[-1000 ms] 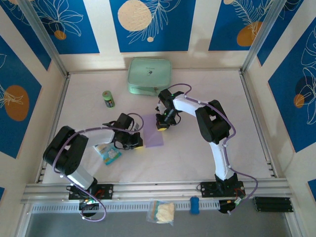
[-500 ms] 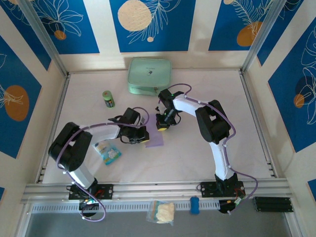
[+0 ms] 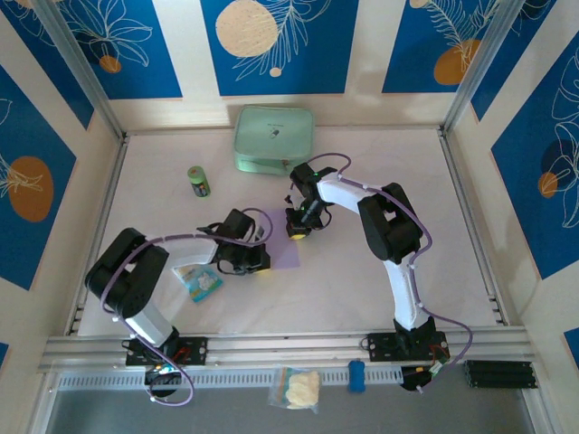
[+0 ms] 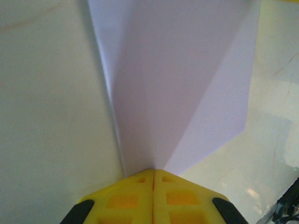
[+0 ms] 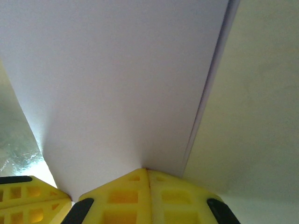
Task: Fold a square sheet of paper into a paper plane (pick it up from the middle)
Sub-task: First fold the square sheet of paper in half at the center of the table.
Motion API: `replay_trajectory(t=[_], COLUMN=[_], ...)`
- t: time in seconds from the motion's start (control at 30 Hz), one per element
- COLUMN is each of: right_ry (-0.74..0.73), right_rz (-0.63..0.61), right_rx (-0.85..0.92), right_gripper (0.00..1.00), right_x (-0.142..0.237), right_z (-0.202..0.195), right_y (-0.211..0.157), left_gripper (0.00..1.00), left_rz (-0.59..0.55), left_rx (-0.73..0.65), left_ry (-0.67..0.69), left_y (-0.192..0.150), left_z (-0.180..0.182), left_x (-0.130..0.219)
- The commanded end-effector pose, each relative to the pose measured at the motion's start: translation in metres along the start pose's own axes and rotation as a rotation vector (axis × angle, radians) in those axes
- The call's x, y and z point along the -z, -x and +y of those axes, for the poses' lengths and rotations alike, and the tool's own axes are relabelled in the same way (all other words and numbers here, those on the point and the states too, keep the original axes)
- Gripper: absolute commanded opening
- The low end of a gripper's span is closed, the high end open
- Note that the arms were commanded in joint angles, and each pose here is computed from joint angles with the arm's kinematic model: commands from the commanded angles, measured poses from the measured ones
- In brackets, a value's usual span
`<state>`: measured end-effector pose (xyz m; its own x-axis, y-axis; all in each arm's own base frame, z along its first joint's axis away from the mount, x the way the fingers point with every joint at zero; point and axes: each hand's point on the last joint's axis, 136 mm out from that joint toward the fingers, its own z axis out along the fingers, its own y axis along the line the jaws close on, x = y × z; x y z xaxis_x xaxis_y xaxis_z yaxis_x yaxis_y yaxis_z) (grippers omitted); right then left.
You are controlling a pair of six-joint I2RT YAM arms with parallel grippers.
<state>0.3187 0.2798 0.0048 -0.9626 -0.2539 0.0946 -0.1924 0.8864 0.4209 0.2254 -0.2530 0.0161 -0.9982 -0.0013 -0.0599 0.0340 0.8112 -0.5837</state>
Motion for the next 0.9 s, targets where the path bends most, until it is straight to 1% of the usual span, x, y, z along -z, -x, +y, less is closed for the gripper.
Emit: replay_trajectory(t=[0.0,0.07,0.13,0.23,0.33,0.43,0.53,0.63,0.73,0.87], right_ry=[-0.397,-0.4,-0.413,-0.412,-0.395,-0.367,-0.352,-0.309,-0.224,-0.175], right_rz=[0.224,0.219,0.21,0.189,0.183,0.178,0.17,0.148,0.136,0.121], right_rx=[-0.144,-0.139,-0.12,-0.083,-0.004,0.053,0.114,0.188,0.279,0.328], right_gripper=[0.0,0.01,0.01,0.01,0.01,0.01,0.0,0.0,0.0,0.0], right_x=[-0.048,-0.046,-0.041,-0.033,-0.027,-0.021,-0.015,-0.006,-0.003,0.004], right_z=[-0.116,-0.114,-0.111,-0.103,-0.089,-0.078,-0.072,-0.06,-0.043,-0.031], right_y=[-0.055,-0.054,-0.052,-0.045,-0.039,-0.034,-0.027,-0.018,-0.012,-0.006], left_gripper=[0.08,0.08,0.08,0.09,0.09,0.08,0.08,0.08,0.08,0.08], left_rz=[0.13,0.073,0.003,-0.106,-0.194,-0.237,-0.252,-0.239,-0.241,-0.249], left_rx=[0.07,0.045,0.017,-0.006,0.004,0.031,0.05,0.05,0.048,0.066], left_ry=[0.165,0.109,0.036,-0.029,-0.037,-0.08,-0.145,-0.196,-0.187,-0.148], left_y=[-0.044,-0.025,0.002,0.043,0.081,0.108,0.13,0.141,0.148,0.151], left_z=[0.042,0.023,-0.001,-0.022,-0.021,-0.018,-0.024,-0.032,-0.03,-0.015], left_x=[0.01,0.019,0.031,0.048,0.052,0.04,0.027,0.017,0.011,0.002])
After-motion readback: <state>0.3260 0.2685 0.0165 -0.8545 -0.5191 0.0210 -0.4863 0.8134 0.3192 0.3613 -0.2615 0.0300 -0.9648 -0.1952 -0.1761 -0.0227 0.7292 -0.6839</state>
